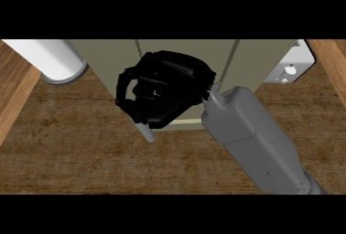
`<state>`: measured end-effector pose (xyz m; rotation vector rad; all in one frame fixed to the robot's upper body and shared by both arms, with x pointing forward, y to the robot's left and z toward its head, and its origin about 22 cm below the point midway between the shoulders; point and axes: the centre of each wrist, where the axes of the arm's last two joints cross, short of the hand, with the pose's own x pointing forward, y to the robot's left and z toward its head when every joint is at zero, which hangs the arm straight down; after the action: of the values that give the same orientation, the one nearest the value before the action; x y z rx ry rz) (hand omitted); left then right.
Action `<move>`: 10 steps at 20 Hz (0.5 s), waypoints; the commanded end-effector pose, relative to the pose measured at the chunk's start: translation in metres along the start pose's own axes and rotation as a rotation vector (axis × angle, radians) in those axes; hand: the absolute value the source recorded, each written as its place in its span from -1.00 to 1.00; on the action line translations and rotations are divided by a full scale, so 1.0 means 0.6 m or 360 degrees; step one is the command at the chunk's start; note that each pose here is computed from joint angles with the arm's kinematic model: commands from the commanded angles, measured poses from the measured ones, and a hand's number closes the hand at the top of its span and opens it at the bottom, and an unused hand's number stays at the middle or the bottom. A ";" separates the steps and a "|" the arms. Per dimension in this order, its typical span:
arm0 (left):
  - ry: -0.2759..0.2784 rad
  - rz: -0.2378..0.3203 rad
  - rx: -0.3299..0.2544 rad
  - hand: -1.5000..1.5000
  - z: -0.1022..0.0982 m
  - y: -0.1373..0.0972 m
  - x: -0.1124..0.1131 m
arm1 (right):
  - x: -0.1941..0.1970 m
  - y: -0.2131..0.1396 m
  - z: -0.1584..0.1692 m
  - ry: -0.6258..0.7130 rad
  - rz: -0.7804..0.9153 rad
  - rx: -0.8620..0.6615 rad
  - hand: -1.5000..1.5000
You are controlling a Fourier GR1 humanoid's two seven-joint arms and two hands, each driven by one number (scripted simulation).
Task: Pick up the bottled water, place it into the cabinet and close the cabinet
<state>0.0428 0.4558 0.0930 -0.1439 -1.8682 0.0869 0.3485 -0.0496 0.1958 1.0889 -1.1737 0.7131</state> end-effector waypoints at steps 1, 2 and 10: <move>-0.0039 0.0072 -0.0065 -1.00 -0.004 -0.008 0.007 | 0.001 -0.056 0.005 -0.0091 -0.0044 -0.0158 1.00; -0.0034 0.0083 -0.0041 -1.00 0.025 0.003 -0.007 | -0.011 -0.060 0.020 -0.0106 0.0007 -0.0139 1.00; -0.0013 0.0045 -0.0048 -1.00 -0.008 -0.003 0.000 | 0.037 -0.091 0.010 -0.0263 0.0251 -0.0236 1.00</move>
<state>0.0411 0.4549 0.0920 -0.1617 -1.8618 0.0907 0.3796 -0.0604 0.1817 1.0163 -1.3351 0.7271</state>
